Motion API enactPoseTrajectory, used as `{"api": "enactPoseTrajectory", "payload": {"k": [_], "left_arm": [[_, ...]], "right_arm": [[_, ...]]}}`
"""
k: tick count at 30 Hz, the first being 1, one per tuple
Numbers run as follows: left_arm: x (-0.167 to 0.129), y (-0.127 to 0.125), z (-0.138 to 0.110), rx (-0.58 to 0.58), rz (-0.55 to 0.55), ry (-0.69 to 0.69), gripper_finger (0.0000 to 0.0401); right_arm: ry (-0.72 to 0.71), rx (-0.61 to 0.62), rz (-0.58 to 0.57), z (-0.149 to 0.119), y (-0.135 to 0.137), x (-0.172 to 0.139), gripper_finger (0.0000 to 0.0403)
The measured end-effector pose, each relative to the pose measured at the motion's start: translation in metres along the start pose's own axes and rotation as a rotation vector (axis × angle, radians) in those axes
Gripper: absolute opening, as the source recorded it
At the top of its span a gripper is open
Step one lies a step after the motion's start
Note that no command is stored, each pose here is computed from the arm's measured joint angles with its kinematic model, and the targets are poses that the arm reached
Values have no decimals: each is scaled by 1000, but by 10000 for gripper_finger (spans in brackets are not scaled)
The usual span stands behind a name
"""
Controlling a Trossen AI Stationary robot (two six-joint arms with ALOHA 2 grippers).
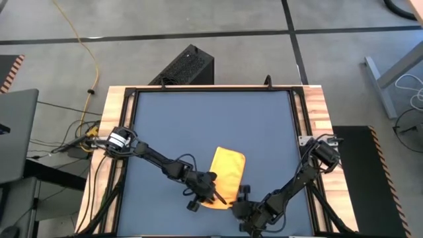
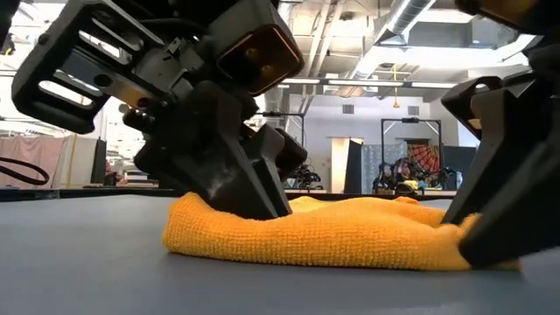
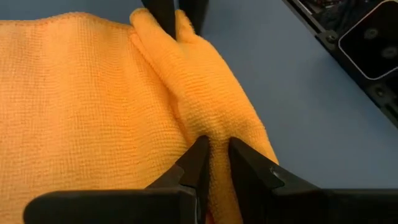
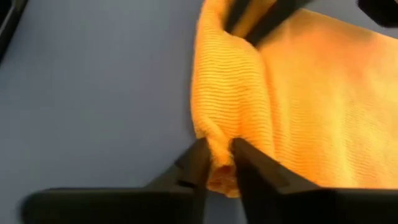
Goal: Roll towel
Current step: Roll the orange microfiber towel
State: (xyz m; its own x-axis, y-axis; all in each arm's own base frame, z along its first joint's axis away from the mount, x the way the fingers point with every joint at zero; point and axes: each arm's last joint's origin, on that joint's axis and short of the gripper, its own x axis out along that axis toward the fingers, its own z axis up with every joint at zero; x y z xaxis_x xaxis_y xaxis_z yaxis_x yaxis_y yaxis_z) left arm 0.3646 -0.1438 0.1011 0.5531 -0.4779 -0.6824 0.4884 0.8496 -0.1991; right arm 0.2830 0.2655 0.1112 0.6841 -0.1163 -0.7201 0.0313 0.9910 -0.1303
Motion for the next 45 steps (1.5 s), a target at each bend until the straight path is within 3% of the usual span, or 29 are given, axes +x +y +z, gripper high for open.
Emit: {"api": "enactPoseTrajectory", "payload": {"k": [5, 12, 19, 23, 31, 38, 45], "left_arm": [[-12, -3, 8, 34, 5, -10, 52], [-27, -6, 22, 92, 49, -70, 52], [-28, -5, 25, 102, 59, -100, 52], [-28, -7, 29, 128, 57, -136, 52], [-28, -12, 34, 146, 49, -180, 52], [-26, -19, 34, 211, 22, -181, 52], [-25, -26, 32, 392, -29, -169, 64]], "right_arm": [[5, 53, 1, -3, 2, -1, 17], [31, 251, 42, 0, 1, -3, 19], [58, 392, 140, 8, 1, -24, 17], [71, 515, 230, 0, -1, -28, 17], [-34, 798, 383, -21, -6, -23, 17], [-43, 895, 400, -29, -2, -29, 19], [-46, 902, 393, -29, -2, -29, 19]]}}
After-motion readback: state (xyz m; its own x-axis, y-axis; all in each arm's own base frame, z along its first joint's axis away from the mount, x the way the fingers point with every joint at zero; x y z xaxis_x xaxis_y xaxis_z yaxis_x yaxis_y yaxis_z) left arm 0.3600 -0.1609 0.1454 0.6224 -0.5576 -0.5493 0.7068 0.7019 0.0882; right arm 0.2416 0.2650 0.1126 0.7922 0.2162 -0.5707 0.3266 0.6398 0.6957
